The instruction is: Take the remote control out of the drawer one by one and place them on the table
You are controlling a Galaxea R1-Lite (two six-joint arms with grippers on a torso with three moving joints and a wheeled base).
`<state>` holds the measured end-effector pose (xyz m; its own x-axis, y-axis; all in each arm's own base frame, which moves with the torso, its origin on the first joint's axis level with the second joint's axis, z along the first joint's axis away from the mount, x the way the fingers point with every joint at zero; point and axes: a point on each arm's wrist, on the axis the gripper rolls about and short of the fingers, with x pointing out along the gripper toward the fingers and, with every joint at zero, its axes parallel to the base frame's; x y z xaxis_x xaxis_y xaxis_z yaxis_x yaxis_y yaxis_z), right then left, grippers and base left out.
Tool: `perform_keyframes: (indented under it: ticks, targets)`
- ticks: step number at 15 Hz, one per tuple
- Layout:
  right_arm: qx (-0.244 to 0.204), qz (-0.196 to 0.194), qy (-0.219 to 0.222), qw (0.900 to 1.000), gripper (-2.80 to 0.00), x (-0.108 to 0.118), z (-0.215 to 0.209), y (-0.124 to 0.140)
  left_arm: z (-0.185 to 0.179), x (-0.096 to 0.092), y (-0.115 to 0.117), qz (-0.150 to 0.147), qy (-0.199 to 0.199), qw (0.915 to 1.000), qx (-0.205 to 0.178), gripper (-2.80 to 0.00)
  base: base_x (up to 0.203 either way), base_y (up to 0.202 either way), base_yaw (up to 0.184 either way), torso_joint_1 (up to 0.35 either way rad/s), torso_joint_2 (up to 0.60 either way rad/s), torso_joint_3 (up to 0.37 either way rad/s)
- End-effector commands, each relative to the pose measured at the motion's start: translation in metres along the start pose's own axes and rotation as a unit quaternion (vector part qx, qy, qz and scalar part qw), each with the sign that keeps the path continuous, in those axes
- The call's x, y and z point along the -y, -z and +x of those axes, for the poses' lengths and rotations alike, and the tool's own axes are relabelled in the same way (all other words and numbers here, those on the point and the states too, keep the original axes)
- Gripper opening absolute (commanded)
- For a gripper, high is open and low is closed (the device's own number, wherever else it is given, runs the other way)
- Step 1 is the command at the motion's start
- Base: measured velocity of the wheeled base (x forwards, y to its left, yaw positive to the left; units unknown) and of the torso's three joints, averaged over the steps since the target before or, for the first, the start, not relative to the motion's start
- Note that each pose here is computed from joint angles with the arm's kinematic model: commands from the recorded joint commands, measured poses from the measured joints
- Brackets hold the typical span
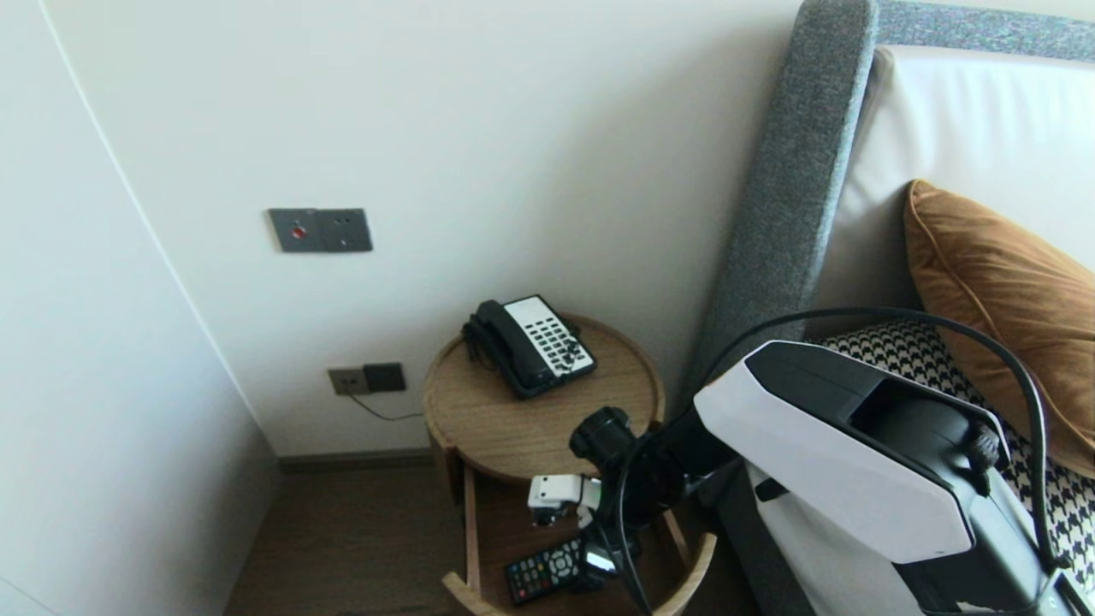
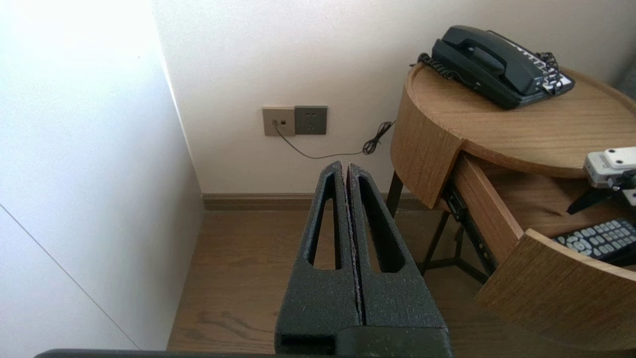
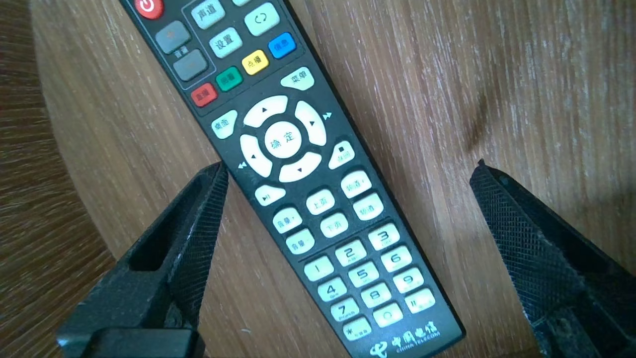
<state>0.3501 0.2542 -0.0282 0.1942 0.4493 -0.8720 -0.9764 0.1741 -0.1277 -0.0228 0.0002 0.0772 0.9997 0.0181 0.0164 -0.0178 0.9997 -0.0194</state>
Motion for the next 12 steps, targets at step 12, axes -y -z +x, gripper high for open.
perform_keyframes:
  ticks: [12]
  targets:
    - [-0.008,-0.002,-0.008,1.0,0.0,0.0007,0.0082,0.007,-0.0001,0.0,0.0,0.0,0.0,1.0,0.001,-2.8,0.0,0.0,0.0,0.0,0.0,0.0]
